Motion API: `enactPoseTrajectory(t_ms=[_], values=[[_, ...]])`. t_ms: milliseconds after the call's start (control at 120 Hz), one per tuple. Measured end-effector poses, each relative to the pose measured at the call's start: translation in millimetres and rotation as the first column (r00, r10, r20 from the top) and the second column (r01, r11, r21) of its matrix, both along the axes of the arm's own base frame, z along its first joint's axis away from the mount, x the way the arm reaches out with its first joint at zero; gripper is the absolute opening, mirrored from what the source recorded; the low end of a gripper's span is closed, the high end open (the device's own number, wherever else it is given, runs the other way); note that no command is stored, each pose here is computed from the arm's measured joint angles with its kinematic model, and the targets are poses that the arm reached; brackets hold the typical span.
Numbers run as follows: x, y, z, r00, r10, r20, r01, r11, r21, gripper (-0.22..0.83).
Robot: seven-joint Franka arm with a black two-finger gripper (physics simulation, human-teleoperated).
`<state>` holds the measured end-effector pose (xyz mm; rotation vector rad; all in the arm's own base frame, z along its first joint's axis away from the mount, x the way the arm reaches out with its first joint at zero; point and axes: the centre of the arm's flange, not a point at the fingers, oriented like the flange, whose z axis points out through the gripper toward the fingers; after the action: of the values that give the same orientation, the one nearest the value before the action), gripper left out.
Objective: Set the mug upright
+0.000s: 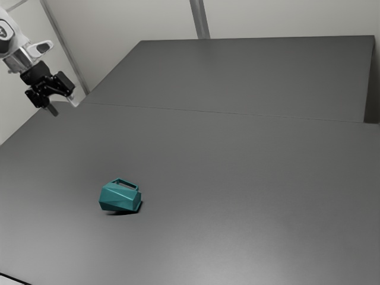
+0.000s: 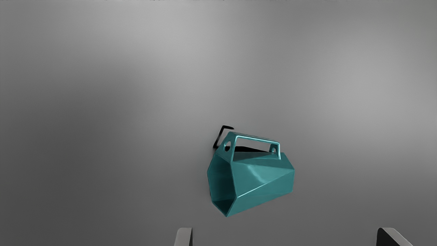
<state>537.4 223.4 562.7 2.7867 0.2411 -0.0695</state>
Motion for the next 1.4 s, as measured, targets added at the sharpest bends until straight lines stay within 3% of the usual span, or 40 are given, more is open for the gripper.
enactPoseTrajectory(t_ms=[225,575,992,1400], values=[[-6,30,-52,1.000,-0.003,0.029,0.007,0.990,-0.143,0.60],[-36,38,-157,0.997,0.046,0.065,-0.019,0.929,-0.371,0.60],[-88,33,-206,0.989,0.084,0.124,-0.030,0.923,-0.385,0.60],[-118,21,-252,0.991,0.095,0.096,-0.044,0.898,-0.437,0.60]])
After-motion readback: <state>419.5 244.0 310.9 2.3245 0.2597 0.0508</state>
